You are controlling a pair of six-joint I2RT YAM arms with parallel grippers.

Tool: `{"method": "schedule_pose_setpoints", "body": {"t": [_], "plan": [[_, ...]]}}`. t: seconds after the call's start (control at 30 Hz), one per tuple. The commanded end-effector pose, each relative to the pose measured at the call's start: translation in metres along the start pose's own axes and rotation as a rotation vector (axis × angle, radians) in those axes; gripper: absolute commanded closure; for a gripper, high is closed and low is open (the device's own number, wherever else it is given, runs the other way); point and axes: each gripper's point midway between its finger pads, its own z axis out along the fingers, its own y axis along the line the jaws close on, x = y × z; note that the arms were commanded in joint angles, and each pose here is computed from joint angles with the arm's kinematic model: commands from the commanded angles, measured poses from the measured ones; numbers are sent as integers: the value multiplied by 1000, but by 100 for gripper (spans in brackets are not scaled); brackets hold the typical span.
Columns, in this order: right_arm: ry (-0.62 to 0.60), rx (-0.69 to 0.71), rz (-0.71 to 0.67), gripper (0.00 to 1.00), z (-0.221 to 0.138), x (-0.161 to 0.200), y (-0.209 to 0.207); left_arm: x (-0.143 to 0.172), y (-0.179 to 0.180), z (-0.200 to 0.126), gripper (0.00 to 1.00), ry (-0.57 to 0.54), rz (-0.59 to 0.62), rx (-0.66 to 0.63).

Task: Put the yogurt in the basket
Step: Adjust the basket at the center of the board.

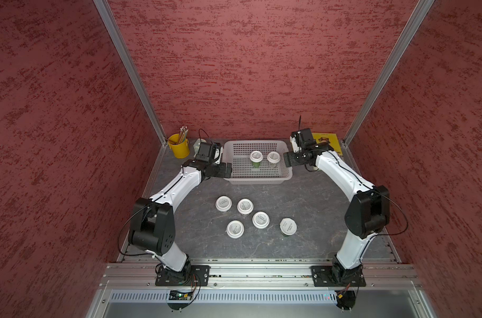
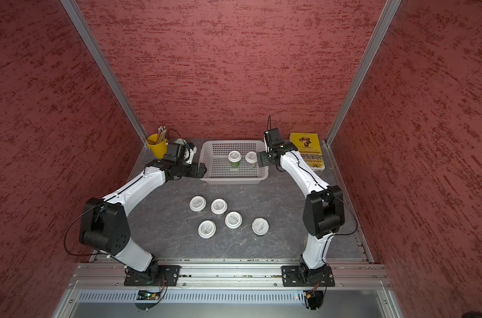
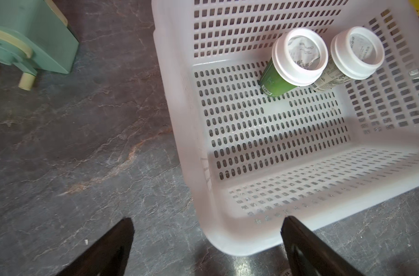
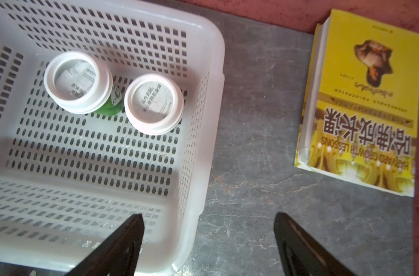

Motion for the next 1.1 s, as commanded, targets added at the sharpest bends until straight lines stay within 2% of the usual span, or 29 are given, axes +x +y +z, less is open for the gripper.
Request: {"method": "schedule_pose_setpoints", "body": {"t": [0.0,0.57,0.87,1.07], "plan": [[-38,-38,41,11,3,-9,-2,-11,2,5,0,-6,-26,6],[40,-94,91,20,69,1,-6,-26,17,51,1,18,-48,-24],[71,-140,102,31,89,5,4,-27,13,73,13,61,-59,6],[83,-150,103,35,97,9,6,-29,13,81,16,69,-60,12]]}}
